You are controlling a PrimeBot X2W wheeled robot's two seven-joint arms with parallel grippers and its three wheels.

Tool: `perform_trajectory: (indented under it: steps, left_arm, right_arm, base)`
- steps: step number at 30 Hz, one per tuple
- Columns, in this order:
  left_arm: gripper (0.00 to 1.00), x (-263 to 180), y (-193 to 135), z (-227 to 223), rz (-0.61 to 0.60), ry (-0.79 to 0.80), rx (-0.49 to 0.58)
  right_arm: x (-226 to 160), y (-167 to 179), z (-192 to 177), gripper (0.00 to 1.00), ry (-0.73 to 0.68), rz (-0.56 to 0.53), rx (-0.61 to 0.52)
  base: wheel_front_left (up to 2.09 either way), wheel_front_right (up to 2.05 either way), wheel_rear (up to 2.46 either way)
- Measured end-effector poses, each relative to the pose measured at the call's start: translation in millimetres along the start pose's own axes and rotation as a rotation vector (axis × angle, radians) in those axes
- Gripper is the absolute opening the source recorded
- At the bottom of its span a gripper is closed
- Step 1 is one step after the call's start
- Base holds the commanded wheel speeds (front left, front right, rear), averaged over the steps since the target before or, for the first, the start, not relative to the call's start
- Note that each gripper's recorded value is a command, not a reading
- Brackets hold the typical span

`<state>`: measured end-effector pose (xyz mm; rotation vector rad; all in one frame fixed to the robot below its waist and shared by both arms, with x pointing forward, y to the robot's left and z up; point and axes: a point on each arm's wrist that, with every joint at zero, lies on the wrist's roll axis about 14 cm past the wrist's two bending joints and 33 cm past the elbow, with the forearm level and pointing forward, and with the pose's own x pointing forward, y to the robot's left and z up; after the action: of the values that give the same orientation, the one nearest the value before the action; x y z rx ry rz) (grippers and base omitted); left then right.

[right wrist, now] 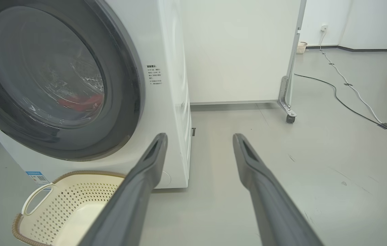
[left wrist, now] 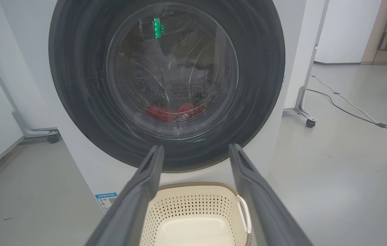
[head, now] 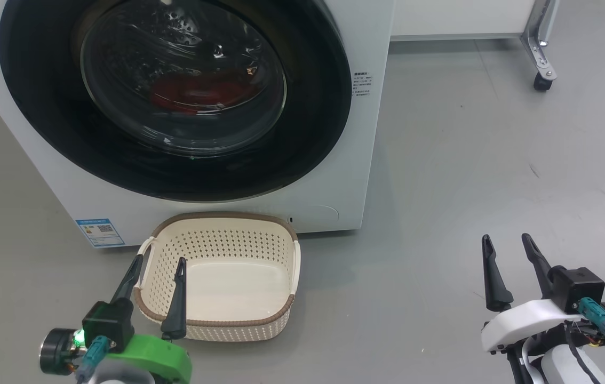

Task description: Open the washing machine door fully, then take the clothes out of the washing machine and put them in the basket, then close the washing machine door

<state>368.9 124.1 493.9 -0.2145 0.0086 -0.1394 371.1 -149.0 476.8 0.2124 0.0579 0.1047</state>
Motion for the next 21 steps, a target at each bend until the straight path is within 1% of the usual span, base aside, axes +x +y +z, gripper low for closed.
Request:
perform_trajectory:
  steps: [3, 21]
  left_arm:
    - [1.0, -0.1, -1.2, 0.8, -0.002, -0.01, 0.021]
    - [1.0, -0.1, 1.4, -8.4, 0.02, 0.016, 0.018]
  right_arm:
    - [0.4, 2.8, 0.3, 1.0, -0.007, 0.007, -0.016]
    - [-1.5, 3.5, -7.2, 1.0, 0.01, -0.011, 0.003]
  base:
    - [0.0, 0.0, 0.0]
    - [0.0, 0.0, 0.0]
